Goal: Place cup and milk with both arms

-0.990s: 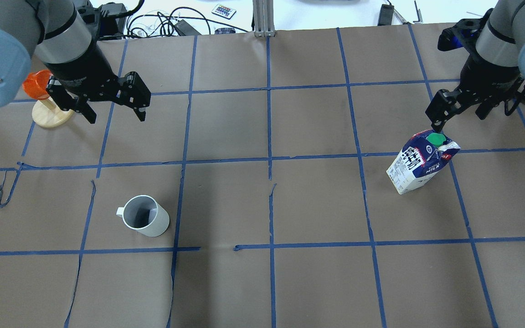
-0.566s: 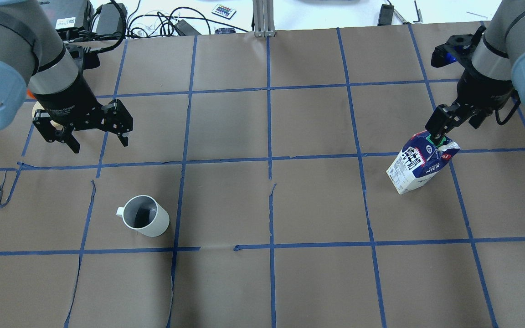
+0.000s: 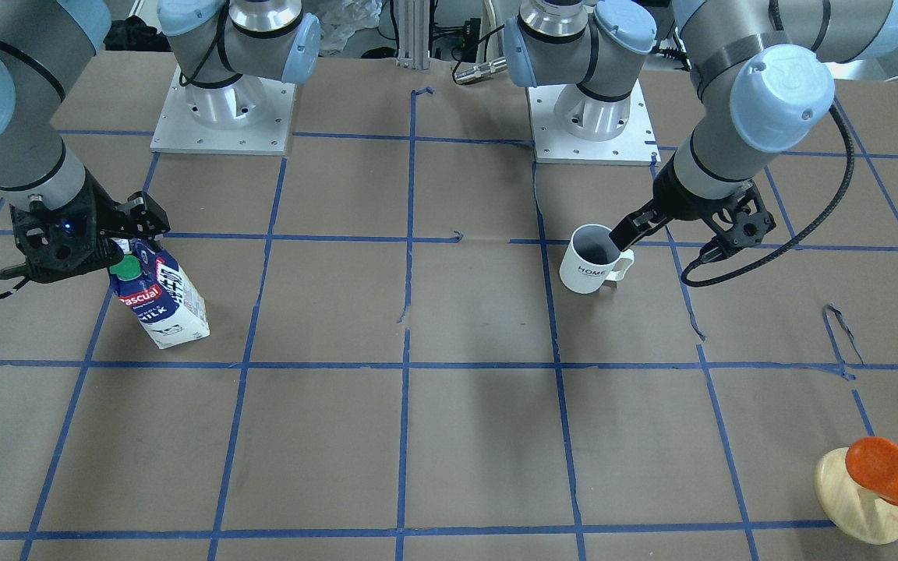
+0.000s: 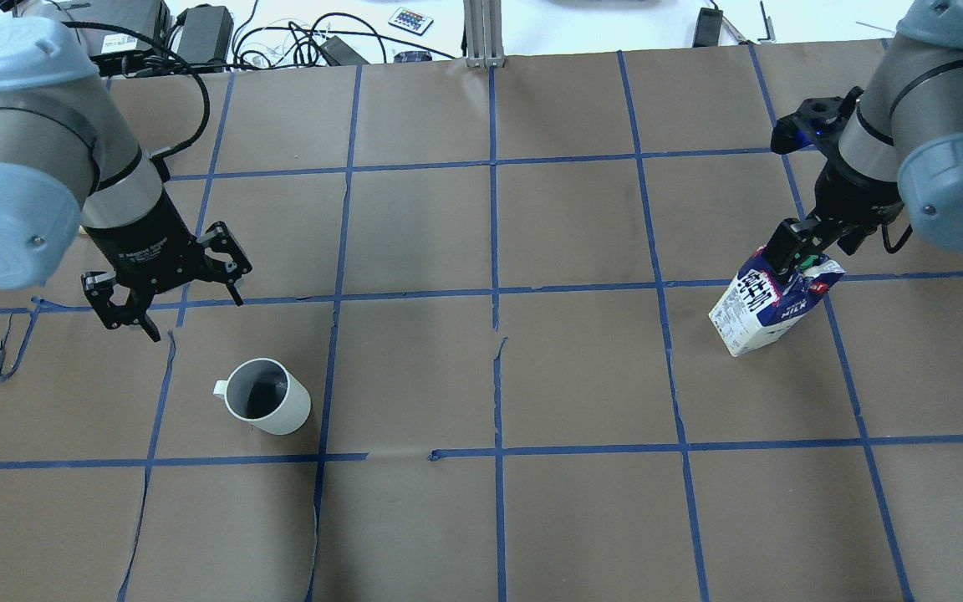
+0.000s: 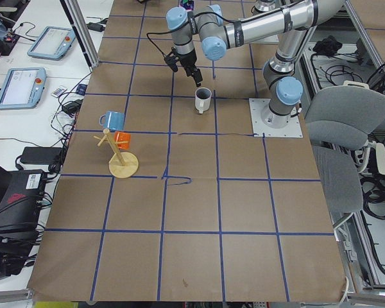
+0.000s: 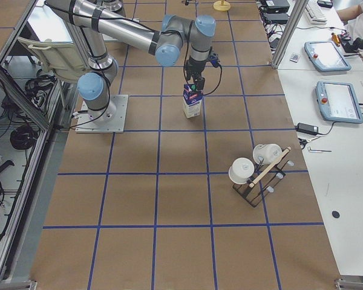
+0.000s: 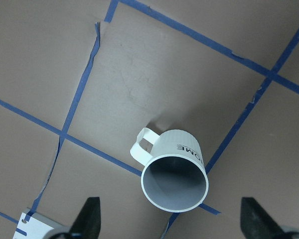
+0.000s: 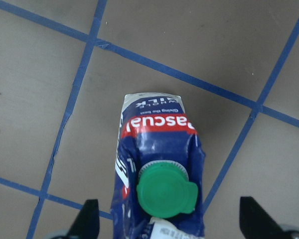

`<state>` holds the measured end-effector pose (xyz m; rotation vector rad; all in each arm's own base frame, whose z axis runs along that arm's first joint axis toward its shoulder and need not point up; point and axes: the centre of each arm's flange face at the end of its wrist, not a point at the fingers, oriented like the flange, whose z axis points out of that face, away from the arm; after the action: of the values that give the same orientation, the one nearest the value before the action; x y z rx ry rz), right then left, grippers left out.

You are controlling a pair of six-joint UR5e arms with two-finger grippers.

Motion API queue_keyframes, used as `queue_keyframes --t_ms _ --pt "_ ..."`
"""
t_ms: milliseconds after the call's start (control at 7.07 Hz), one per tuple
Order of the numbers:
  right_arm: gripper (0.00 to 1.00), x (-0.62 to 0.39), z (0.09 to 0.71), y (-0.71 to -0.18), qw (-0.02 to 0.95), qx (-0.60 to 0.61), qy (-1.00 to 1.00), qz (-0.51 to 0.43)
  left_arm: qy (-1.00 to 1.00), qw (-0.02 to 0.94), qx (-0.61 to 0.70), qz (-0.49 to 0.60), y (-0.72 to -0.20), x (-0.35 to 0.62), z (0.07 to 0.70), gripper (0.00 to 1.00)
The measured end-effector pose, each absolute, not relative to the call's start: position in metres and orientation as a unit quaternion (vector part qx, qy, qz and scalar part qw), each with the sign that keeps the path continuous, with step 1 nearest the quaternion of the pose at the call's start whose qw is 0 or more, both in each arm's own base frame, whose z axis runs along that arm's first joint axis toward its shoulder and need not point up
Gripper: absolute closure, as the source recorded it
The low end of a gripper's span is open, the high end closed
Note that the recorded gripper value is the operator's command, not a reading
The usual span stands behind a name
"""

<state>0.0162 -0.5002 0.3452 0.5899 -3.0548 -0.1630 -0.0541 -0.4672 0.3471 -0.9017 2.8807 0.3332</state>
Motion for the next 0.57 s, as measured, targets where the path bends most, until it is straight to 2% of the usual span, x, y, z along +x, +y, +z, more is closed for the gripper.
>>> queue_keyframes --t_ms 141,283,566 --pt "0.00 0.019 0.335 -0.501 -0.003 0.189 -0.981 -0.049 0.935 0.057 -0.331 0.113 -0.455 -0.056 0.321 0.00" --pt "0.11 0.021 0.329 -0.500 -0.013 0.189 -0.981 -0.048 0.928 0.059 -0.350 0.115 -0.441 -0.058 0.298 0.01" --pt "0.14 0.021 0.328 -0.499 -0.014 0.189 -0.981 -0.048 0.924 0.060 -0.361 0.109 -0.419 -0.062 0.271 0.05"
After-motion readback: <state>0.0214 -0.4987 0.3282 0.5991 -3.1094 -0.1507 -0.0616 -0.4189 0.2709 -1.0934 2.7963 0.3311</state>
